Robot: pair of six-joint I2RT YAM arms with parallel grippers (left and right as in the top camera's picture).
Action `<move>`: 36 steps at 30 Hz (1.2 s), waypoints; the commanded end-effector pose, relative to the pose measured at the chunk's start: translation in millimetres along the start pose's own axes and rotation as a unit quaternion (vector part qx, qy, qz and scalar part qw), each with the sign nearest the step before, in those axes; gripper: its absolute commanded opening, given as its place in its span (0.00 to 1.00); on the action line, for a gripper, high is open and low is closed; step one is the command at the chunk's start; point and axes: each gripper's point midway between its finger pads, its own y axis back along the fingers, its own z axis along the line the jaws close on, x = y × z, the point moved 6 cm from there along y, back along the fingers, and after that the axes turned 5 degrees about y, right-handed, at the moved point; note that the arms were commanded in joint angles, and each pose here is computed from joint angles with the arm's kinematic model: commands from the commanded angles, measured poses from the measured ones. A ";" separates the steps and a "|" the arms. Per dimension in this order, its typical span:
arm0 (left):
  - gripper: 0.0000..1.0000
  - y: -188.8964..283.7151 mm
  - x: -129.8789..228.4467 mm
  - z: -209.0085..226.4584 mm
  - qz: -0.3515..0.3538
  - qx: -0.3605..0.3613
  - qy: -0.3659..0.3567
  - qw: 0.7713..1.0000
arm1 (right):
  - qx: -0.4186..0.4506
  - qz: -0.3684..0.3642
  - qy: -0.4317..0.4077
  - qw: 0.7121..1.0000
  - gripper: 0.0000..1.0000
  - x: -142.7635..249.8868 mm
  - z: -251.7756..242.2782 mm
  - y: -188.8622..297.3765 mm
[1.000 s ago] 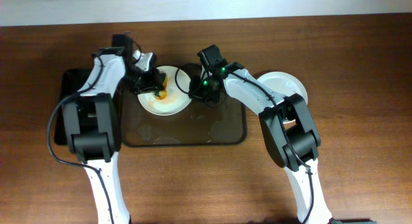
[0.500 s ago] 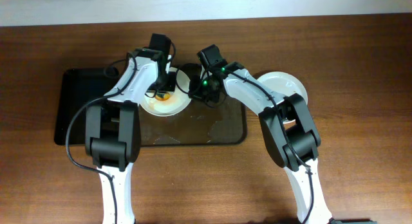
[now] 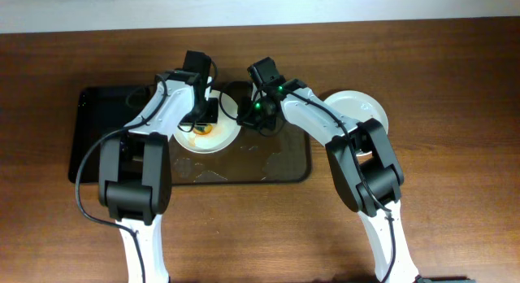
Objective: Clean dirty plates on tray and stack at the side
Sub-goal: 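Scrub the cream plate with the sponge while the right gripper holds rim, then lift the cream plate with the right gripper and place it on the stack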
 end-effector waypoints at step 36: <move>0.01 76.7 -51.2 39.4 0.065 0.056 0.024 0.996 | 0.568 -0.291 0.211 0.740 0.04 65.6 52.1 243.0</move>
